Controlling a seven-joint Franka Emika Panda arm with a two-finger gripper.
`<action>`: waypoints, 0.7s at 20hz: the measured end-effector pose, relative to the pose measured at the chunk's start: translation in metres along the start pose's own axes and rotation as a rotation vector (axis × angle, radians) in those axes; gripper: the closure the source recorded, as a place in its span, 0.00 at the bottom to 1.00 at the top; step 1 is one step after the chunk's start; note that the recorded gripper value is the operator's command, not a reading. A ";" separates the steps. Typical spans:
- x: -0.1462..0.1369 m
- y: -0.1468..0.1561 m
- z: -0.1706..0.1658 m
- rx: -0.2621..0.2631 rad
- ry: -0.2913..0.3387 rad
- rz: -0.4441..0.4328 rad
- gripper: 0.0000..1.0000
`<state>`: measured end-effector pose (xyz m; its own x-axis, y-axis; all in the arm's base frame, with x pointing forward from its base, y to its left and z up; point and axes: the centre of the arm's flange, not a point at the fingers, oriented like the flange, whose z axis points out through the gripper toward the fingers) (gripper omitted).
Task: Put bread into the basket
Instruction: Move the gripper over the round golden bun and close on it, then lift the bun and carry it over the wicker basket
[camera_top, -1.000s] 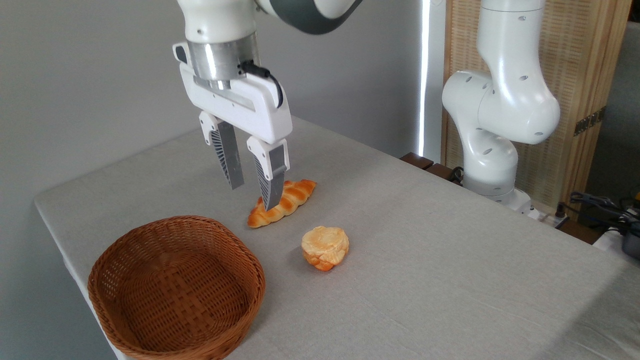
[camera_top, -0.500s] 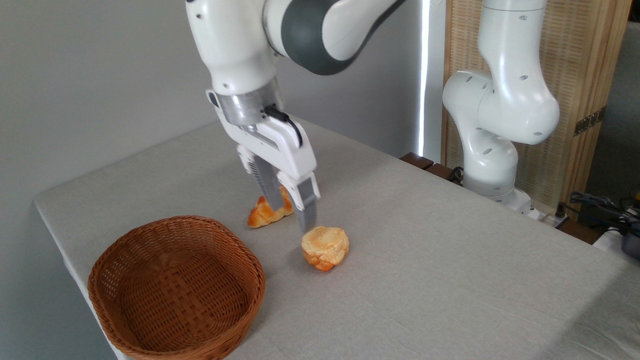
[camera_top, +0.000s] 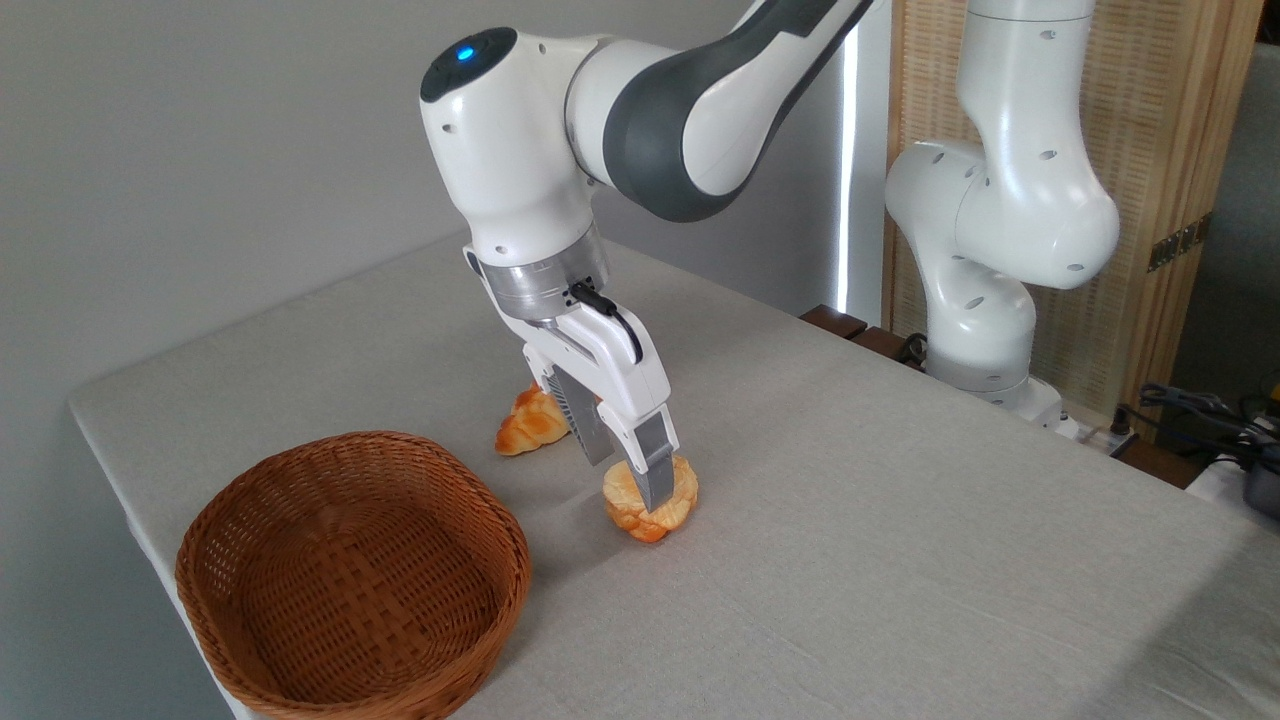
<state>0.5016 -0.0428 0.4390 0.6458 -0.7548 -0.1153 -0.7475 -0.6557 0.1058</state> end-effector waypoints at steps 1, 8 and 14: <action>0.000 0.001 0.002 -0.003 -0.003 0.001 0.00; -0.001 0.002 0.008 -0.011 -0.013 0.014 0.00; -0.003 0.004 0.016 -0.022 -0.026 0.038 0.00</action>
<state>0.4940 -0.0428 0.4237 0.6126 -0.7786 -0.1361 -0.7676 -0.6271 0.1325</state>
